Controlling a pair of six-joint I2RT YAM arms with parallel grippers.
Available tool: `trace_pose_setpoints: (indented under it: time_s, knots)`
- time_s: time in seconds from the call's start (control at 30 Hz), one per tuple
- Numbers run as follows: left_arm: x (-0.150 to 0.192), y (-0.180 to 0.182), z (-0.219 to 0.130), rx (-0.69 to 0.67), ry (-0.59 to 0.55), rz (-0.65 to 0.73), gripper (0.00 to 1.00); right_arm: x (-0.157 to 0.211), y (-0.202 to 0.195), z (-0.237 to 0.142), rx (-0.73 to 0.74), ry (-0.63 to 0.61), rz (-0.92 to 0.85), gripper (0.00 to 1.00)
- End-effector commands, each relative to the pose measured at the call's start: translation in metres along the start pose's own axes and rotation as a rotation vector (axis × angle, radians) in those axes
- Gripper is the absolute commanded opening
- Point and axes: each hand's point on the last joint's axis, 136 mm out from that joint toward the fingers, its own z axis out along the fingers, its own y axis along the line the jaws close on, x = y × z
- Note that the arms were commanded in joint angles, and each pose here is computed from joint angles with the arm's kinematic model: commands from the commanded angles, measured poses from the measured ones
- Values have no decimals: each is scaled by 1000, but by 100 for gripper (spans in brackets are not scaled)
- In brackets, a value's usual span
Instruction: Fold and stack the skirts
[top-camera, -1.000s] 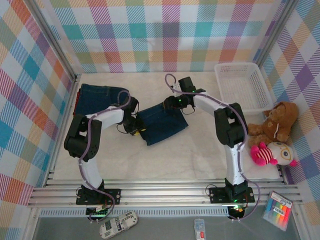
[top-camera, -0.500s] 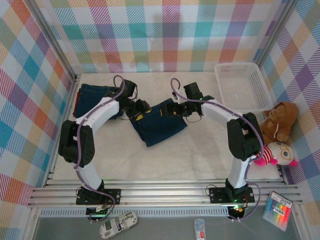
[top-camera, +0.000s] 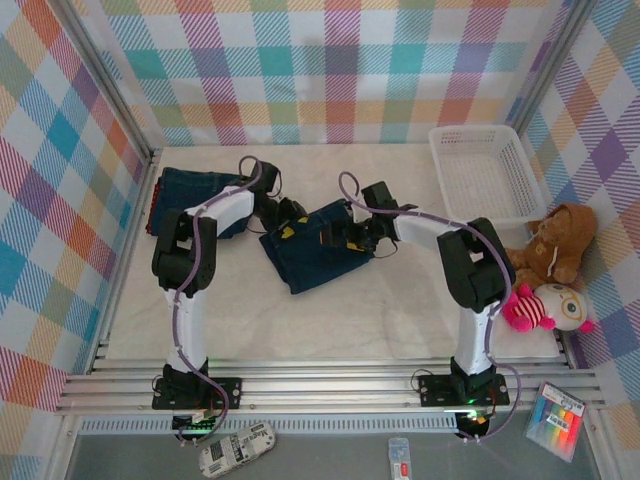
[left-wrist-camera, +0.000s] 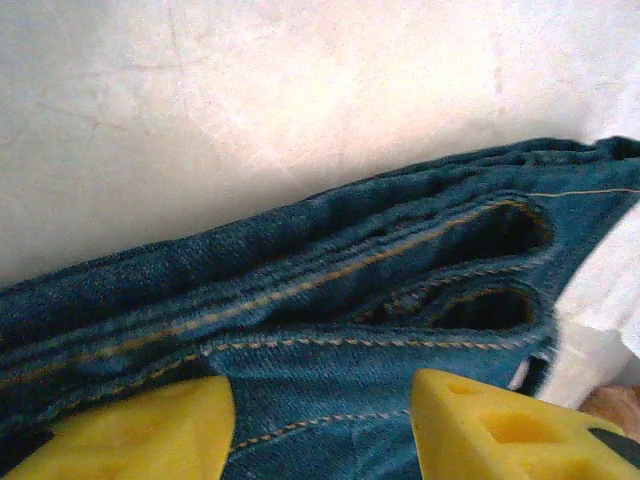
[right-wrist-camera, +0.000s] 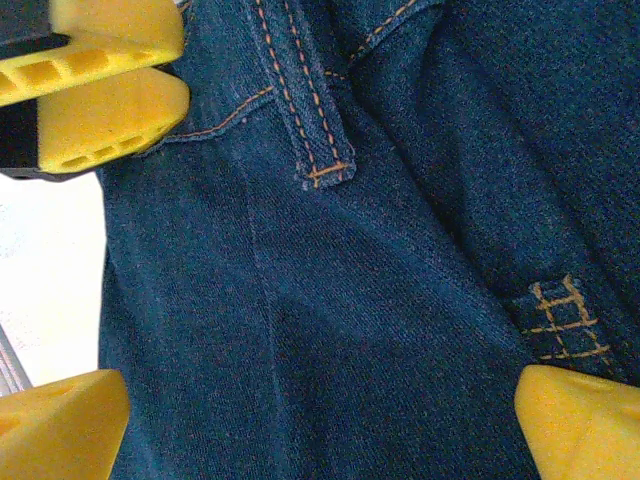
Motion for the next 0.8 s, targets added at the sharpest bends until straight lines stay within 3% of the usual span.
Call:
trace_pose_setpoints:
  time_s: [0.0, 0.07, 0.2, 0.4, 0.6, 0.77]
  knots:
    - [3, 24, 7, -83, 38, -18, 53, 16, 3, -7, 8, 36, 82, 99]
    - [4, -3, -15, -12, 28, 19, 54, 9, 16, -15, -13, 13, 72, 99]
    - [20, -40, -65, 84, -17, 96, 75, -4, 26, -25, -21, -54, 86, 99]
    - [65, -32, -86, 171, -13, 9, 100, -12, 25, -27, -30, -132, 129, 99]
    - [108, -33, -67, 309, 66, -118, 100, -11, 31, -21, -96, -128, 109, 99]
    - [126, -10, -46, 204, 74, -160, 100, 2, 14, -8, -65, -92, 155, 99]
